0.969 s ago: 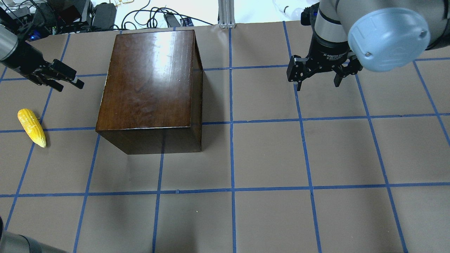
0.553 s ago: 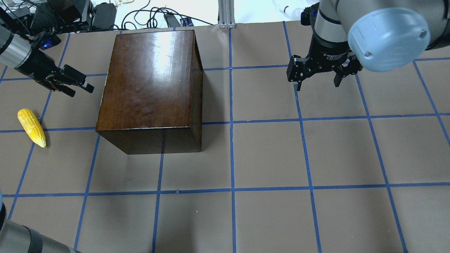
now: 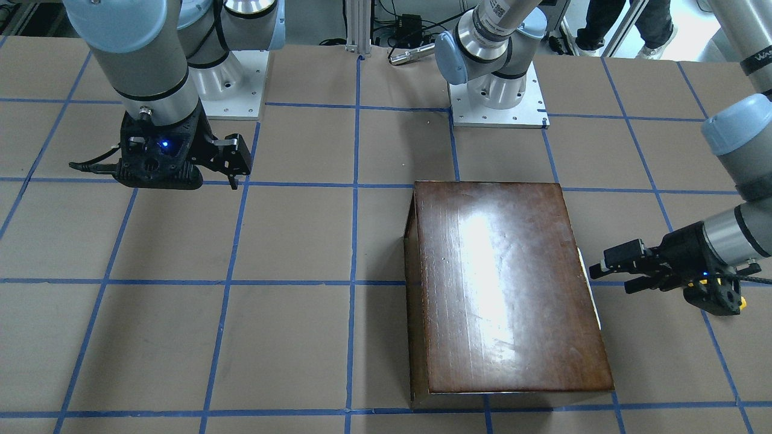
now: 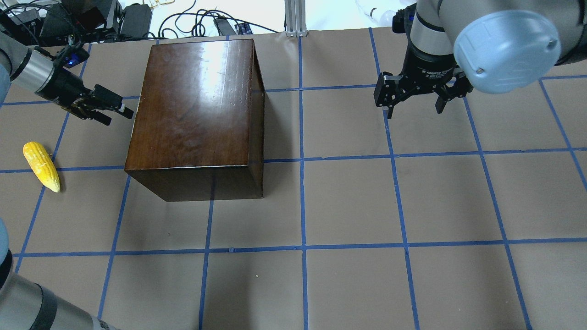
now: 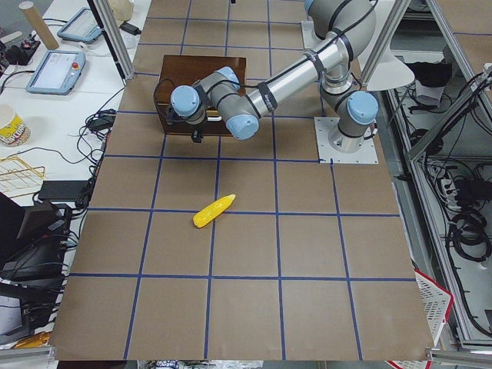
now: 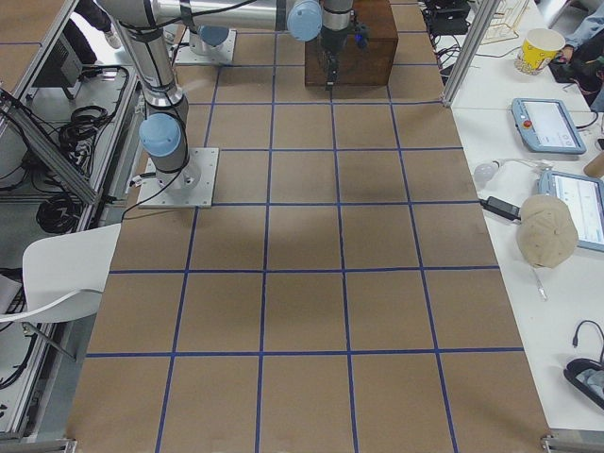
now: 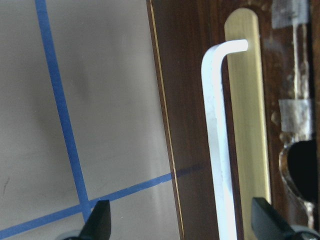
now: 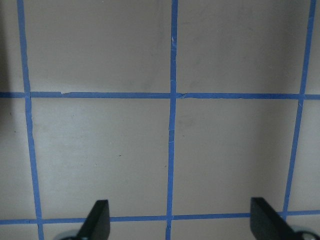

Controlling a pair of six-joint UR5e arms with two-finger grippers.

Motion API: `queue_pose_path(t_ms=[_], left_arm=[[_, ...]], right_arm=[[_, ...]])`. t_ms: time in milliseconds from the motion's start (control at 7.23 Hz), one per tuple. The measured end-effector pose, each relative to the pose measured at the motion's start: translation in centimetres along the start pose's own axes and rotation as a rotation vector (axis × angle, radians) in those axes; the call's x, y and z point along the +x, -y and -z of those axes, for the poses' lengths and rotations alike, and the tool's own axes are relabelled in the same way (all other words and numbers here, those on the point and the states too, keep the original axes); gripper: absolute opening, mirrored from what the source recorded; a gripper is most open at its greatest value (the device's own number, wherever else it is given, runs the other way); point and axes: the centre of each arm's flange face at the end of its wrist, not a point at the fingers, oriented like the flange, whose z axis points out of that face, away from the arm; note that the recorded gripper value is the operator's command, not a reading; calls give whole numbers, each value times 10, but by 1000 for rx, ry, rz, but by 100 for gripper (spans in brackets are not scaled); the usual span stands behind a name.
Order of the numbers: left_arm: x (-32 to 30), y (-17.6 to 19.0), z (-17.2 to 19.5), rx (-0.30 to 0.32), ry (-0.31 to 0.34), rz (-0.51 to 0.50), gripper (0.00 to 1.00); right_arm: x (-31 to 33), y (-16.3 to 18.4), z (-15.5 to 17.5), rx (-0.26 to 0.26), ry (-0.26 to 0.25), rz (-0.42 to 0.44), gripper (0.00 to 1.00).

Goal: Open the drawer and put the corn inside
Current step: 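Close the left gripper on the white drawer handle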

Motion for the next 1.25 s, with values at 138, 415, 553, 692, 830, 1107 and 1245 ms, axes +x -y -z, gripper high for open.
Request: queue_pose_path(t_ms=[138,415,553,692,830,1107,1245], left_arm=[[-2,3,-5,8,-16,9,100],[-5,6,-12,14,-42,28,100],[-7,7,-17,13,-54,33,100],[-9,8,-23,13,-67,42,100],[-11,10,-28,13,-76,57,100],[-12,13,-35,9,-82,75,100],[-12,13,-38,4,-85,75,100]], right_arm=[[0,0,0,0,0,0,100],[0,0,0,0,0,0,100],[0,0,0,-1,0,0,100],[0,0,0,0,0,0,100],[0,0,0,0,0,0,100],[0,0,0,0,0,0,100],[0,0,0,0,0,0,100]])
